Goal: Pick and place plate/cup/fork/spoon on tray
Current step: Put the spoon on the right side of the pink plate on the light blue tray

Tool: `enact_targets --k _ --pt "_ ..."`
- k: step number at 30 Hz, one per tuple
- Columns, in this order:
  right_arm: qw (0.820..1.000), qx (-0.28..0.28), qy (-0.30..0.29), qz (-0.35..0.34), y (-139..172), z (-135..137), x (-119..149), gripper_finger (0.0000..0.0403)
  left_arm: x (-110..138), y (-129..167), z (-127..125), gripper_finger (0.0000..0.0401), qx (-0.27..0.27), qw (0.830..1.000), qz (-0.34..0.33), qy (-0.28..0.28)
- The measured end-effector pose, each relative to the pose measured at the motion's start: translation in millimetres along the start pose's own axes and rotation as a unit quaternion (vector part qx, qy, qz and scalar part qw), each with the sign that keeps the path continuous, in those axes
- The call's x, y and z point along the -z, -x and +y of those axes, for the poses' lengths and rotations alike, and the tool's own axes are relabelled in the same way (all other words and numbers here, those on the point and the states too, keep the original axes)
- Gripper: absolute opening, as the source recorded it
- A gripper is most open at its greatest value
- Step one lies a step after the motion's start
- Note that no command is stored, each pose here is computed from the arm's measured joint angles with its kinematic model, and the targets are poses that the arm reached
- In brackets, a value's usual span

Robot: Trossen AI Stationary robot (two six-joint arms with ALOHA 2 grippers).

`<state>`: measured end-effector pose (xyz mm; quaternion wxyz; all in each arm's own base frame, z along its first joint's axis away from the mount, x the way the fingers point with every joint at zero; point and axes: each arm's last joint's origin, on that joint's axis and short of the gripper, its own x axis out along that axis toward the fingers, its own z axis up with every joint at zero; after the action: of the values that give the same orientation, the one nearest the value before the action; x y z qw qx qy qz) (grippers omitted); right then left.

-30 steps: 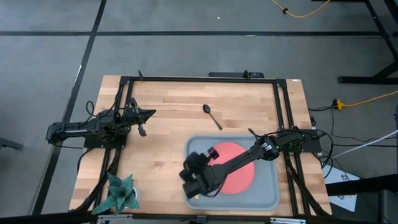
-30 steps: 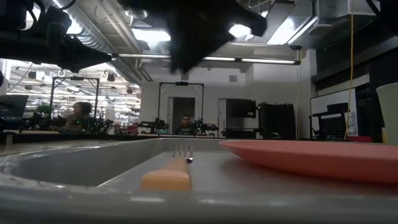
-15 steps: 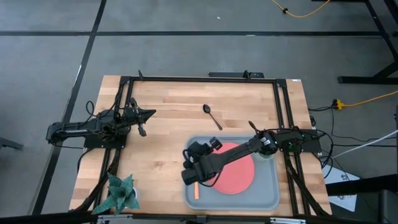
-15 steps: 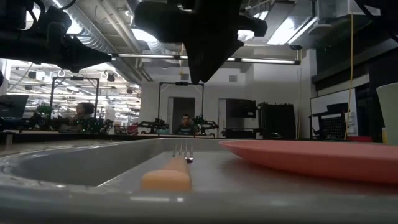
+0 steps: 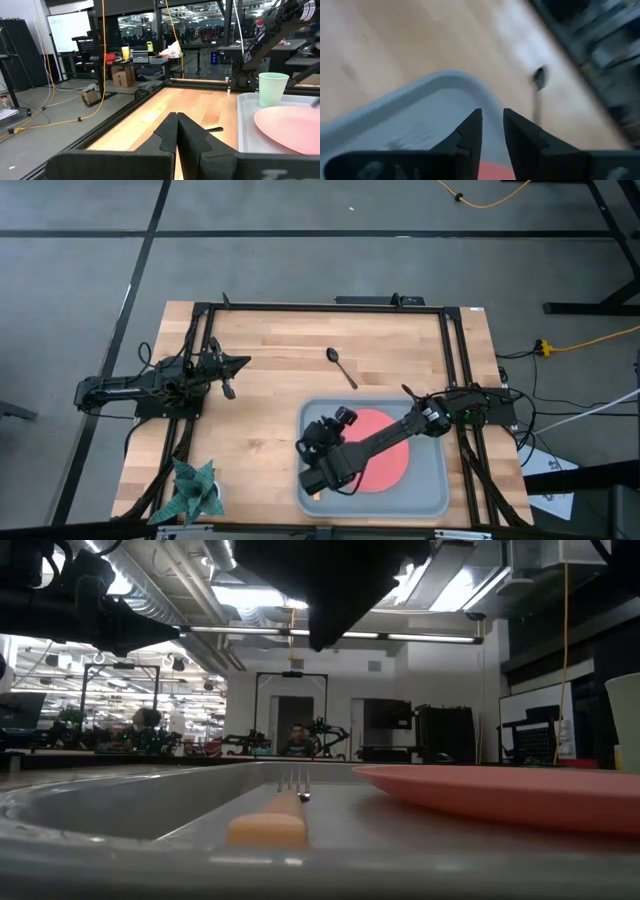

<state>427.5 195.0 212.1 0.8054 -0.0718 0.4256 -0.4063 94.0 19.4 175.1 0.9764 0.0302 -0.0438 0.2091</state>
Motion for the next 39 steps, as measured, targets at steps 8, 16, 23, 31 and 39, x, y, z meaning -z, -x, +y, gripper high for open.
enact_targets --k 8,16,23,31,39 --pt "0.998 0.026 -0.047 0.026 -7 -28 11 0.0084 0 0 0 0.0000 0.000 1.000 0.000 0.000" --pt "0.992 -0.013 -0.119 0.035 -15 -74 41 0.0084 0 0 0 0.0000 0.000 1.000 0.000 0.000" --pt "0.977 -0.058 -0.184 0.091 -44 -144 37 0.0084 0 0 0 0.0000 0.000 1.000 0.000 0.000" --pt "0.967 -0.127 -0.193 0.111 -130 -205 33 0.0084 0 0 0 0.0000 0.000 1.000 0.000 0.000" --pt "0.970 -0.176 -0.161 0.047 -160 -215 27 0.0084 0 0 0 0.0000 0.000 1.000 0.000 0.000"
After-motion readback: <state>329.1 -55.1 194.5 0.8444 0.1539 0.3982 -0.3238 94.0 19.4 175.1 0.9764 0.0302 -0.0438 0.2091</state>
